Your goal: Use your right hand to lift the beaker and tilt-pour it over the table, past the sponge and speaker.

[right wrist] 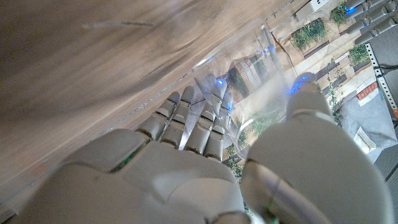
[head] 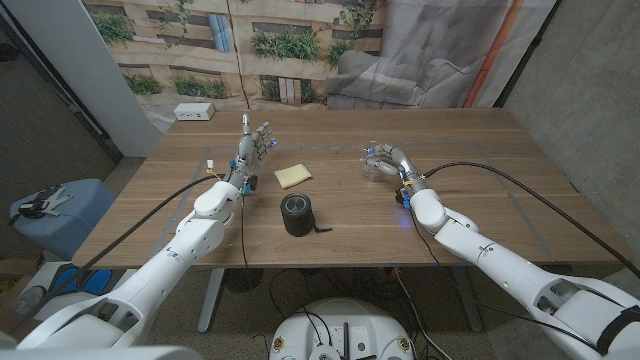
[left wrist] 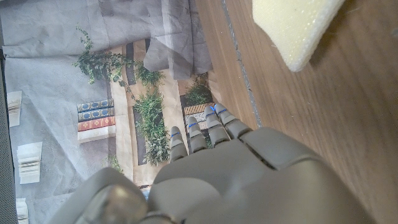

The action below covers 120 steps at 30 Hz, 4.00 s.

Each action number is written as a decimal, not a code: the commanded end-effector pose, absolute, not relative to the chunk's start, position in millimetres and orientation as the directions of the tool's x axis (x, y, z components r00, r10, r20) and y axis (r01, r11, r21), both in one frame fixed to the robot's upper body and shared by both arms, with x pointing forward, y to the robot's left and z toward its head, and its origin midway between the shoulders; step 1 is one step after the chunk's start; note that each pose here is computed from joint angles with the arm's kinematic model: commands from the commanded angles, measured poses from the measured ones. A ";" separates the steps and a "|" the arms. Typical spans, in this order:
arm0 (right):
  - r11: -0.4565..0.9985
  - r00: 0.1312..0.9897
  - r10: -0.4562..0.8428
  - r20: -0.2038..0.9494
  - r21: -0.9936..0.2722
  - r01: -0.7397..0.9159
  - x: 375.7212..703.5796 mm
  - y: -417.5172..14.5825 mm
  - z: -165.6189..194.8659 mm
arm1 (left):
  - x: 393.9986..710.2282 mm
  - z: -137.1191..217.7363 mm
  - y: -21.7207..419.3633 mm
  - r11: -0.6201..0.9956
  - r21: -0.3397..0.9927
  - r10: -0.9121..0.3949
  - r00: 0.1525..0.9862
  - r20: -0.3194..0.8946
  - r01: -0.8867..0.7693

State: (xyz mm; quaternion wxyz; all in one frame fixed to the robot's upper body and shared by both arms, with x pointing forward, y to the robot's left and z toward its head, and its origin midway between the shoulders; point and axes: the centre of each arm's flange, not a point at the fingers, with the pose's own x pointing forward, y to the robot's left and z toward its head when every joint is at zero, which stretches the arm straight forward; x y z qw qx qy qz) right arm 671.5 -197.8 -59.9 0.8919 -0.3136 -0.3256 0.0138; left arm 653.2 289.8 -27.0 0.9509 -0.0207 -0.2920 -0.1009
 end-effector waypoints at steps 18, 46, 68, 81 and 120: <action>0.828 0.796 0.191 0.574 -0.530 0.184 682.0 -179.0 -79.4 | 653.3 -27.0 289.8 0.979 0.019 -0.179 0.809 0.560 0.204; 0.787 0.803 0.249 0.541 -0.596 0.158 684.9 -190.6 -77.8 | 653.3 -27.0 289.9 0.979 0.019 -0.179 0.809 0.560 0.204; 0.782 0.822 0.344 0.455 -0.623 0.018 695.5 -205.3 -72.0 | 653.2 -27.0 289.6 0.978 0.020 -0.181 0.809 0.559 0.205; 0.769 0.816 0.388 0.429 -0.639 -0.029 698.4 -210.8 -69.6 | 653.2 -27.0 289.7 0.979 0.019 -0.179 0.809 0.560 0.204; 0.715 0.761 0.521 0.386 -0.685 -0.142 703.8 -230.6 -51.5 | 653.3 -27.1 289.7 0.979 0.019 -0.179 0.809 0.560 0.204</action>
